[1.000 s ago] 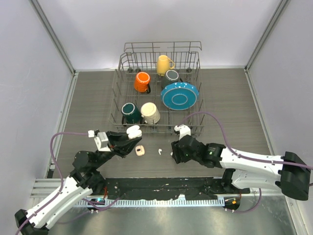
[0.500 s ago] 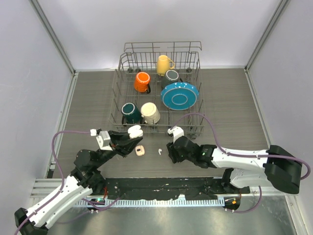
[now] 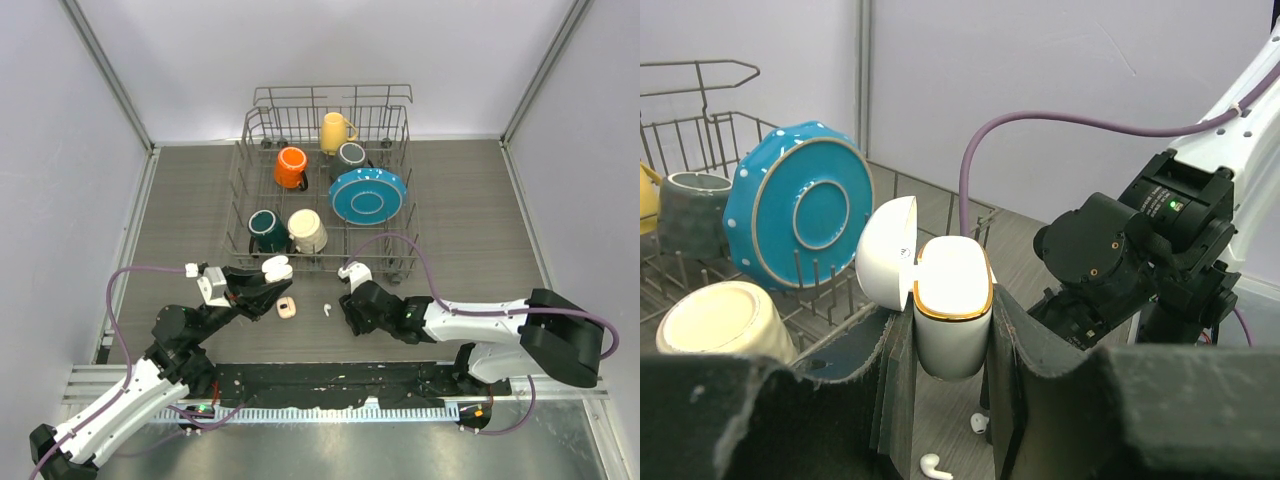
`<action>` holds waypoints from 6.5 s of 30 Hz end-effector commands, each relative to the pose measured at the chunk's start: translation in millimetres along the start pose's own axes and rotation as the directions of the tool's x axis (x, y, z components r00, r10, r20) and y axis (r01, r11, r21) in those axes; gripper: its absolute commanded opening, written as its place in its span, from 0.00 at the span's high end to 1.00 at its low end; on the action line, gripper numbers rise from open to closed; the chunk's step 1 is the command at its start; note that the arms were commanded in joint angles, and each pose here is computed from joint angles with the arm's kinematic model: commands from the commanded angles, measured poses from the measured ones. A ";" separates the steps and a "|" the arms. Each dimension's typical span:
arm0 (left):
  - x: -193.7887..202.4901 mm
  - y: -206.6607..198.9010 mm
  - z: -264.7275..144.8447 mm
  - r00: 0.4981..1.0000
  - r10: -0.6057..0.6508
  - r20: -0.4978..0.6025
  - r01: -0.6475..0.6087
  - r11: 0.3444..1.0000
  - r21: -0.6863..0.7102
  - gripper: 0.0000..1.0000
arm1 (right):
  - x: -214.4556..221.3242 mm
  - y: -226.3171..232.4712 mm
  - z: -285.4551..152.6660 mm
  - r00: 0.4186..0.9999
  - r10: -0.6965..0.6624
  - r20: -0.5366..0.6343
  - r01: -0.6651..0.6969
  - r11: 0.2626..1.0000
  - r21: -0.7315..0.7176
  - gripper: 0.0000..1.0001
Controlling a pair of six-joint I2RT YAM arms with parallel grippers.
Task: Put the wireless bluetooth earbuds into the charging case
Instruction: Pick up the earbud from the center of the board.
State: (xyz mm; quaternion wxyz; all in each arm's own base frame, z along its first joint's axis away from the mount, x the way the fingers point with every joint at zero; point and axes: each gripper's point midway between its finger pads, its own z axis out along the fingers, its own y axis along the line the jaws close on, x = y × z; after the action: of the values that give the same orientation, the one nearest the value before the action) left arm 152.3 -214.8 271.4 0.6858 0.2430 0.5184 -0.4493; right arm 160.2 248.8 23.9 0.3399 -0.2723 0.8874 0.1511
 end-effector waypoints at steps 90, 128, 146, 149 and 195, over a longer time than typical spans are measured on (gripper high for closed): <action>-16.4 -1.0 -3.0 0.999 -0.010 0.046 0.010 1.000 -0.015 1.00 | 29.0 4.7 -4.9 0.986 0.116 -0.116 -0.098 0.984 0.149 0.65; -12.4 0.6 -4.5 0.999 -0.011 0.032 0.012 1.000 -0.024 1.00 | 48.4 3.8 -19.5 0.961 0.138 -0.238 -0.108 0.985 0.133 0.48; -13.7 1.8 -6.1 0.999 -0.014 0.037 0.016 0.999 -0.035 1.00 | 46.3 -4.2 -8.9 0.950 0.239 -0.203 -0.187 0.951 0.246 0.78; -13.4 2.5 -6.0 0.999 -0.015 0.038 0.017 0.999 -0.038 1.00 | 45.3 -8.1 -10.5 0.929 0.331 -0.168 -0.271 0.914 0.303 0.88; -11.2 1.9 -5.3 0.999 -0.026 0.026 0.027 0.999 -0.036 1.00 | 41.2 -14.0 -2.1 0.957 0.157 -0.245 -0.083 0.955 0.285 0.64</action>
State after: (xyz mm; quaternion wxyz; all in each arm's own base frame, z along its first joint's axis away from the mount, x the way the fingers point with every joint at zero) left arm 152.7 -207.2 266.5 0.6810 0.2219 0.5358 -0.4472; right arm 145.3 243.0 15.1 0.2657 -0.1712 0.9472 0.0538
